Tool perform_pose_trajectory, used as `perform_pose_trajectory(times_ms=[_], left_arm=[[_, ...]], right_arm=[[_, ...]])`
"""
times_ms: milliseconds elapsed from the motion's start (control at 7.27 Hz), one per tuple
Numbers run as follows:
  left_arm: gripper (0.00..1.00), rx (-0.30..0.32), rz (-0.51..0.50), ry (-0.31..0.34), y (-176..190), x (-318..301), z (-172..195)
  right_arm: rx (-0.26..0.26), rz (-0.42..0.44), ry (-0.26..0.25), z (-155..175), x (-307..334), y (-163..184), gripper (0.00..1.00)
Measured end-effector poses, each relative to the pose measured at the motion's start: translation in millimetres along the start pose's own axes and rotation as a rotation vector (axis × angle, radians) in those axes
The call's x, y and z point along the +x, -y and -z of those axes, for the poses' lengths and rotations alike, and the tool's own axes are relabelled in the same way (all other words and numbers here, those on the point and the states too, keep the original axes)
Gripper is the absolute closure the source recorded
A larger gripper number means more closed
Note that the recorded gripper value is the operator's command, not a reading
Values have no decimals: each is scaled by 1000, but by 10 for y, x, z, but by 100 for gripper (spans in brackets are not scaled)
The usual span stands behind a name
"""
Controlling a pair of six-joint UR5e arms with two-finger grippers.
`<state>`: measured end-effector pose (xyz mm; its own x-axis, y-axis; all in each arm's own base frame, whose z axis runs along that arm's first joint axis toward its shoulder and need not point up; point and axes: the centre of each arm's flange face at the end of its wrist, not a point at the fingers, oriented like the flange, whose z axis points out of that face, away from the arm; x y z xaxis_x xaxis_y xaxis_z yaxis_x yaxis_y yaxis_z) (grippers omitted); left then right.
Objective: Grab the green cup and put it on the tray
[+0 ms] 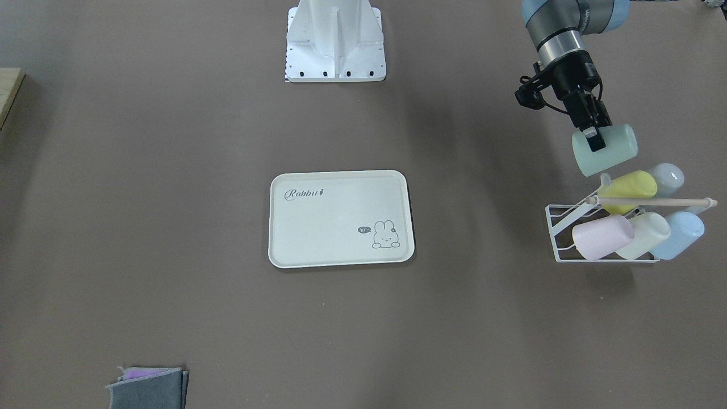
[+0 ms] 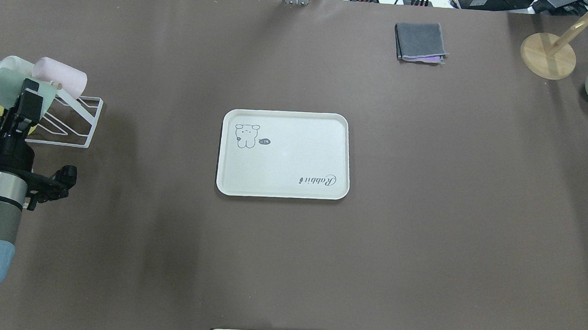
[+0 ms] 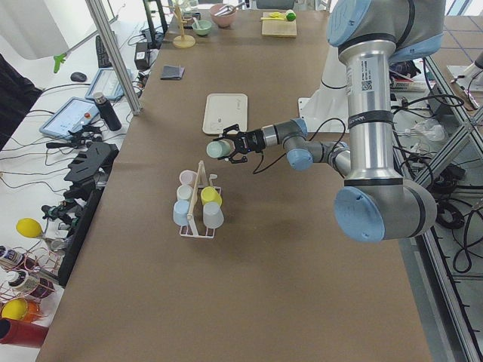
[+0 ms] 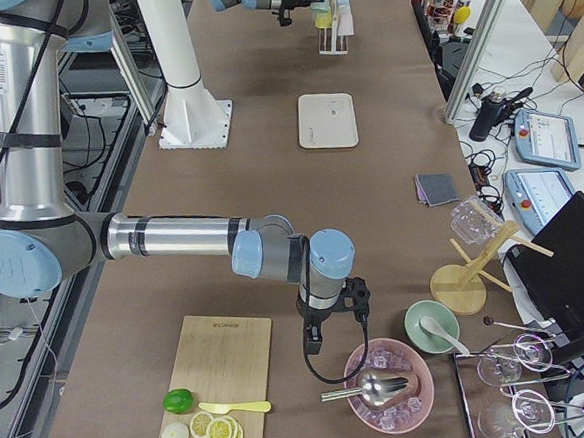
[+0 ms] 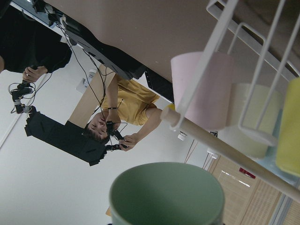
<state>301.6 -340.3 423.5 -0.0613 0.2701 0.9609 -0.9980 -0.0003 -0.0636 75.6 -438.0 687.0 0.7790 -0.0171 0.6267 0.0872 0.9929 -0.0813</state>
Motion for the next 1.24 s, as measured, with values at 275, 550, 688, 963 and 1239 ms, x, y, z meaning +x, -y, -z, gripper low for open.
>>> perform_pose_trajectory(times_ms=[275,550,688,963,1239], left_arm=[[100,51,198,3,46,-121,42],[100,99,359,14,63,-380,124],[100,143,428,16,68,-542,181],[100,233,559,17,-13,-842,330],[100,292,692,20,-149,-1058,433]], right_arm=[[22,11,-5,103,-41,20,0],[21,8,-5,92,-30,-4,0],[18,5,-2,79,-23,-20,0],[15,0,2,60,-13,-31,0],[15,-9,4,61,-16,-31,0]])
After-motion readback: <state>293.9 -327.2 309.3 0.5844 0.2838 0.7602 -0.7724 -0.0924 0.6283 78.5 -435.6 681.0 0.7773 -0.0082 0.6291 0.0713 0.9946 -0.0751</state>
